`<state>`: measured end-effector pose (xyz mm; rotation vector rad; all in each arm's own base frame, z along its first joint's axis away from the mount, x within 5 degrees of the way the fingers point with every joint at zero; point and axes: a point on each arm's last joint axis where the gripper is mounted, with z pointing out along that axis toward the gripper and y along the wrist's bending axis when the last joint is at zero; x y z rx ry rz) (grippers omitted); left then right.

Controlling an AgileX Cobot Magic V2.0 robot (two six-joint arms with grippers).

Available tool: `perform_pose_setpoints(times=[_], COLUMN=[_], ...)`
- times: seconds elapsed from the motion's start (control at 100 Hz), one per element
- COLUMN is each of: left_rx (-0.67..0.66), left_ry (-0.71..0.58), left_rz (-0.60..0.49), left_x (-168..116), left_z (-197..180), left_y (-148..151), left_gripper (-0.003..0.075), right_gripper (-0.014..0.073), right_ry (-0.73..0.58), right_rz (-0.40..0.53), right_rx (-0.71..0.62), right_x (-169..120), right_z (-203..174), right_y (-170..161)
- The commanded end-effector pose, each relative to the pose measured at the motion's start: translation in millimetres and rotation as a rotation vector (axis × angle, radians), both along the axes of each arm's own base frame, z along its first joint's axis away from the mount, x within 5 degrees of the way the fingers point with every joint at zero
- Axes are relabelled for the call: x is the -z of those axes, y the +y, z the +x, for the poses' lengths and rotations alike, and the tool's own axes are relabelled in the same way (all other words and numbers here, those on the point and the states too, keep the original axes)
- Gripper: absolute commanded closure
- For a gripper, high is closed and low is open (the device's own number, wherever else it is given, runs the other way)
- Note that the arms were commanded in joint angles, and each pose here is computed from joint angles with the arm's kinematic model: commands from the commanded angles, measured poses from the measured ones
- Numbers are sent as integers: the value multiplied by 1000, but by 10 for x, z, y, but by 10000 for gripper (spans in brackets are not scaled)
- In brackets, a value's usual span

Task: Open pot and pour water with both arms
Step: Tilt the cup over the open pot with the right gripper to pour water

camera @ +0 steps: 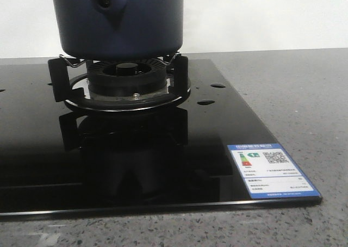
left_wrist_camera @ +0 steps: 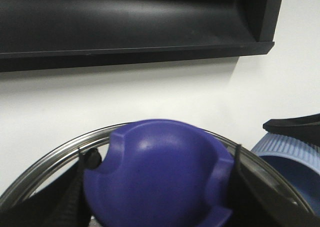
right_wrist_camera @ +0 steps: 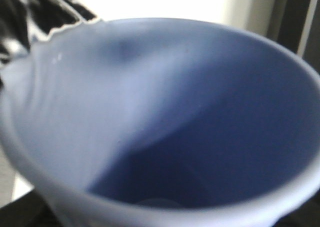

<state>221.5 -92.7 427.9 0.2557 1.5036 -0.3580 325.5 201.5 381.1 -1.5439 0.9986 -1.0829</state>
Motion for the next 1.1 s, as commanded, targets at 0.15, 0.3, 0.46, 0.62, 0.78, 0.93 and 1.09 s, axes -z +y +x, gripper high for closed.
perform_pose_setpoints(times=[0.15,0.3,0.46,0.62,0.78,0.93,1.09], left_rx=[-52,-52,-52,-52,-52,-52,-52], left_ry=[-140,-140,-140,-140,-140,-140,-140], left_rz=[-60,-60,-60,-60,-60,-60,-60], left_x=[-269,-269,-269,-269,-269,-269,-269], left_z=[-84,-84,-84,-84,-84,-84,-84], left_y=[95,95,95,95,95,95,95], left_gripper=[363,363,363,363,363,363,363], right_gripper=[288,288,288,288,288,288,288], right_ry=[-169,-201,-205,-205,-182,-130,-29], right_rz=[-92,-128,-131,-129,-24,279,651], right_rx=[-21,-25,-23,-23,17,134,159], right_x=[-352,-382,-391,-391,-395,-419,-540], right_z=[-96,-97,-101,-101,-94,-88,-191], right_y=[-61,-59,-63,-63,-93,-193,-321])
